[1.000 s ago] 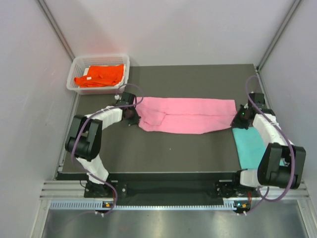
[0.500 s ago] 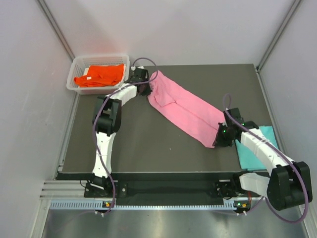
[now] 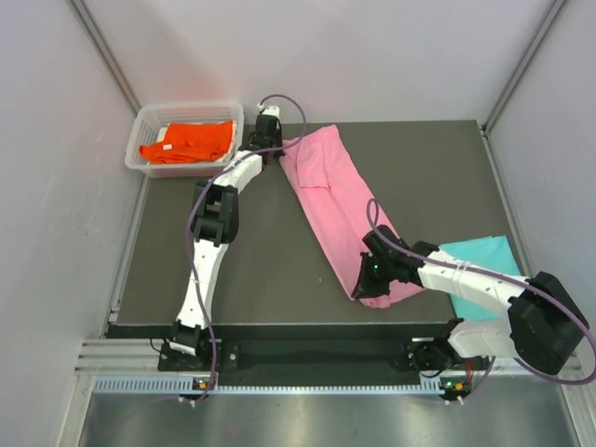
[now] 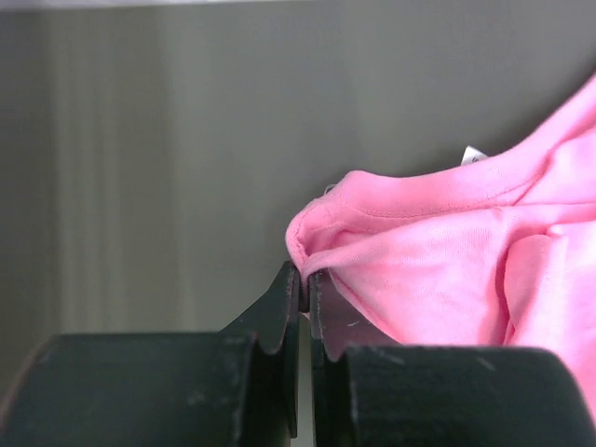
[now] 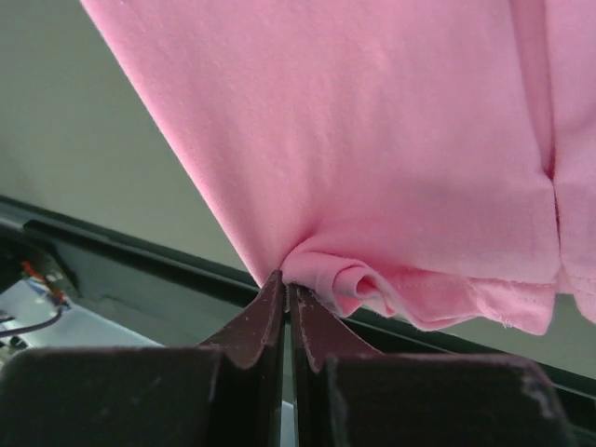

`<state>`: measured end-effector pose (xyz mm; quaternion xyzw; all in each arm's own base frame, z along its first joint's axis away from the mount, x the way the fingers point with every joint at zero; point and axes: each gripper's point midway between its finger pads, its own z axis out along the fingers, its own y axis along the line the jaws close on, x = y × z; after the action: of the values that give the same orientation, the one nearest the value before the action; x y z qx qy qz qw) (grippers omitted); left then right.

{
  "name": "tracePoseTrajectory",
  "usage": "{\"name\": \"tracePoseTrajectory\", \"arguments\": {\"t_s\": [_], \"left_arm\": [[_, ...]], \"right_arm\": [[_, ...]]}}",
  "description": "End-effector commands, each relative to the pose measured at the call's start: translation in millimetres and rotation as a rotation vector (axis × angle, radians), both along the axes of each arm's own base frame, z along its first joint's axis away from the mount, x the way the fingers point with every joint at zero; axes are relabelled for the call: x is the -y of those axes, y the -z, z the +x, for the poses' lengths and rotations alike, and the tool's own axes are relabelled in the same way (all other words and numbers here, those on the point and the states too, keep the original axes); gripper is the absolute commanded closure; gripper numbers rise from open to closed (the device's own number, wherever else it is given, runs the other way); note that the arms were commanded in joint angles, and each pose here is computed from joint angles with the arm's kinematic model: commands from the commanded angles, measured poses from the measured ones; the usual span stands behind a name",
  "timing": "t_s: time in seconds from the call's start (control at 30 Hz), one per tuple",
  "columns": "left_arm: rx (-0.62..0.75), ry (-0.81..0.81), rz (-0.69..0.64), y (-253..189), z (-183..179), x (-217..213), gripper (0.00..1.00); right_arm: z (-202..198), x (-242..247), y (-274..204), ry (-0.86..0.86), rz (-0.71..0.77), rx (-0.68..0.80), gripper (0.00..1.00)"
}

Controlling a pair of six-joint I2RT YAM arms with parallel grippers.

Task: Fold and stack the t-shirts
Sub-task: Fold the tshirt

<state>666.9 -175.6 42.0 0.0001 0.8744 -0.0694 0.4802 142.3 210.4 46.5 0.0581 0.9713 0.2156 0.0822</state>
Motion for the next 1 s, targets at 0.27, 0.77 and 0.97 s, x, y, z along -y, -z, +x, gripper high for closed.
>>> {"name": "tracePoseTrajectory", "arguments": {"t_s": [0.27, 0.77, 0.97], "left_arm": [[0.209, -0.015, 0.212, -57, 30, -36, 0.66], [0.188, 0.046, 0.177, -267, -97, -42, 0.49], [0.0, 0.06, 0.038, -264, -209, -52, 0.49]], "right_arm": [[0, -104, -27, -0.037, 0.188, 0.004, 1.0], [-29, -221, -26, -0.115, 0.372, -0.077, 1.0], [-42, -232, -43, -0.259, 0.389, -0.045, 0.52]]}}
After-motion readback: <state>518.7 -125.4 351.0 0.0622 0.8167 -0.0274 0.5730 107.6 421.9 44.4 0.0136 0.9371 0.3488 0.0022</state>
